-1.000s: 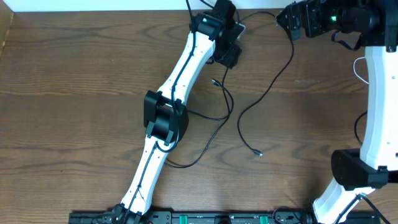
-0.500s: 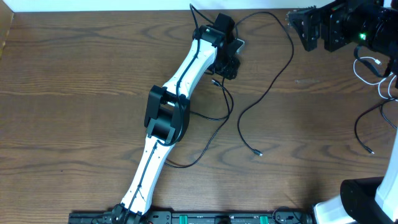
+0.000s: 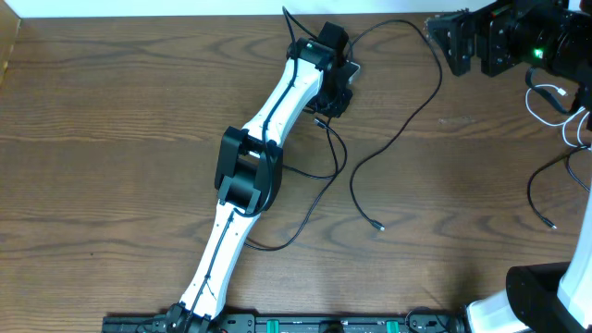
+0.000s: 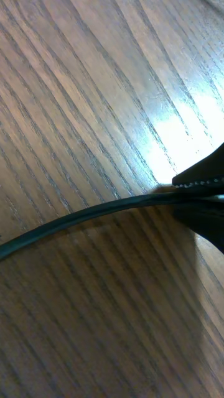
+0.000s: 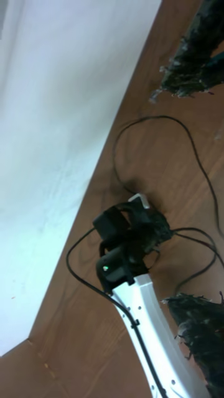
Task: Untangle cables
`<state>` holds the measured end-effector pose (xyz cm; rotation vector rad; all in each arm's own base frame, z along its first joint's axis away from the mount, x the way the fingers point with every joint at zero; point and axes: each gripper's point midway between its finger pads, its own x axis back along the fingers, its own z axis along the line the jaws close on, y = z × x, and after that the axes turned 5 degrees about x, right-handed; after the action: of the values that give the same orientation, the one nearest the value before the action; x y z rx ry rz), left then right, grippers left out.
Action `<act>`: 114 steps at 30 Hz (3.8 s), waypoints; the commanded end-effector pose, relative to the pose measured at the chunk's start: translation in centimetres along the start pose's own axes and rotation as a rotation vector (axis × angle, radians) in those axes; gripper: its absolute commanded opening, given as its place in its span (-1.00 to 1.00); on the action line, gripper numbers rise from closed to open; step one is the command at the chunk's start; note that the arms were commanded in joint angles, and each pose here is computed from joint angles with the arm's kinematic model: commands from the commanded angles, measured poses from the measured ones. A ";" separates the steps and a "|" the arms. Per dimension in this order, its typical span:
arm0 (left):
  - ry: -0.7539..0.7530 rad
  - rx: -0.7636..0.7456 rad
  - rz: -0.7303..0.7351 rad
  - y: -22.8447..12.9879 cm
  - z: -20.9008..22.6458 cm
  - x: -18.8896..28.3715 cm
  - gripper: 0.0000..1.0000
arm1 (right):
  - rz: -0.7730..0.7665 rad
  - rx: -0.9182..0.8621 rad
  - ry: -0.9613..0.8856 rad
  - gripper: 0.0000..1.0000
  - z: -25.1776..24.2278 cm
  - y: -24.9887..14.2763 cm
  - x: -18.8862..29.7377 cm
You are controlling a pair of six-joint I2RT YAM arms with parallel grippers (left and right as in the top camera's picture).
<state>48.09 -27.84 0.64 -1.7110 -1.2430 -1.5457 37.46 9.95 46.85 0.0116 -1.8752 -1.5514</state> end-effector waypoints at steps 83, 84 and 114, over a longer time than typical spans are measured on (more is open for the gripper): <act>-0.019 -0.197 -0.763 -8.5 -14.9 46.2 -0.86 | 0.147 0.191 0.132 -0.98 -1.5 -3.8 -10.8; -0.021 -0.197 -0.763 -8.5 -14.9 46.2 -0.85 | 0.163 0.183 0.100 -0.98 -2.1 -4.0 -10.8; 0.173 -0.075 -0.825 -4.4 -7.5 46.4 1.00 | -0.036 -0.136 -1.026 -0.98 -20.2 -4.6 23.1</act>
<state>37.07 -18.14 46.03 -1.0370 -1.9345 -2.1505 26.35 -16.32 57.09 -0.9175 -2.5930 -1.7974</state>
